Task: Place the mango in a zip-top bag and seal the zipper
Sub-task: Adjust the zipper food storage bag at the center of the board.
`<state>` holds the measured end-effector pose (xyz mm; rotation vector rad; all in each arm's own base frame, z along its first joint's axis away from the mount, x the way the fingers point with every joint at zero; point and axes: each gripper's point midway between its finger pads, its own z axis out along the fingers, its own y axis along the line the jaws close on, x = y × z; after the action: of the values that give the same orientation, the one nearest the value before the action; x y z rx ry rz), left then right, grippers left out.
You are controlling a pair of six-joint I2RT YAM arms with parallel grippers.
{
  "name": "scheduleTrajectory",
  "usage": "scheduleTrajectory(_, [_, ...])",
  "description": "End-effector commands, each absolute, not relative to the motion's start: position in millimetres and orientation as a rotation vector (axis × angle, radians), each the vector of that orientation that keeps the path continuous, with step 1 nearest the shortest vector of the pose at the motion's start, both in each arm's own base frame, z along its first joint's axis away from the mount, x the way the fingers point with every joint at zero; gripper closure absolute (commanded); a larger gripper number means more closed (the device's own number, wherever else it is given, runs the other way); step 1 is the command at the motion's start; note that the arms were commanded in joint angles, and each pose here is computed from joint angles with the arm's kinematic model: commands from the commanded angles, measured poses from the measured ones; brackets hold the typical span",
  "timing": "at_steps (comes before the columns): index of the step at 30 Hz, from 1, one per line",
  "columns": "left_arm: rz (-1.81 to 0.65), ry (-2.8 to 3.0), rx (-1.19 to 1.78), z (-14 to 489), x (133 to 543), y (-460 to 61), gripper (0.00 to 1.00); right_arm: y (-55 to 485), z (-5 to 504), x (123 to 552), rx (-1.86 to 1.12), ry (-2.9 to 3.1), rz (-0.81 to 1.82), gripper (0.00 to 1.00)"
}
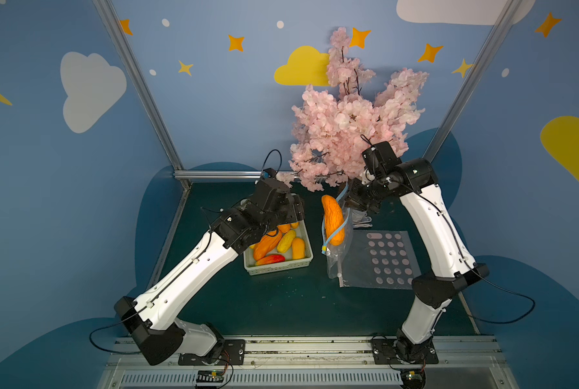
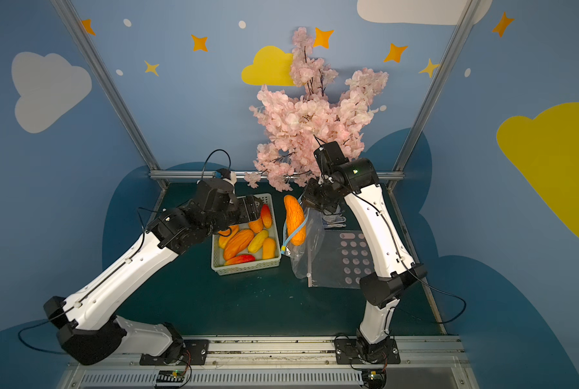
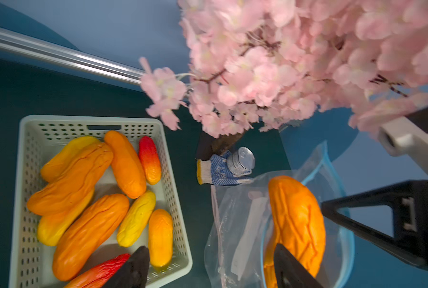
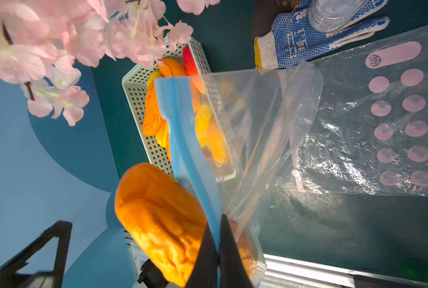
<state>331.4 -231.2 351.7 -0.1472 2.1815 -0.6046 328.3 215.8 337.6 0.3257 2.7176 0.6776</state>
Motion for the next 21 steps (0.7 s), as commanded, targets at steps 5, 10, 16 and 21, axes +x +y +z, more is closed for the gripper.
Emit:
scheduleTrajectory(5, [-1.036, 2.158, 0.007, 351, 328, -301, 0.42, 221, 344, 331, 0.348, 2.701, 0.776, 1.00])
scheduleTrajectory(10, [-1.178, 2.240, 0.058, 328, 313, -327, 0.46, 221, 342, 333, 0.358, 2.709, 0.811, 1.00])
scheduleTrajectory(16, [-1.256, 2.324, 0.075, 305, 302, -342, 0.54, 221, 339, 330, 0.366, 2.717, 0.833, 1.00])
scheduleTrajectory(21, [-1.297, 2.271, 0.095, 311, 303, -357, 0.59, 222, 337, 328, 0.365, 2.721, 0.854, 1.00])
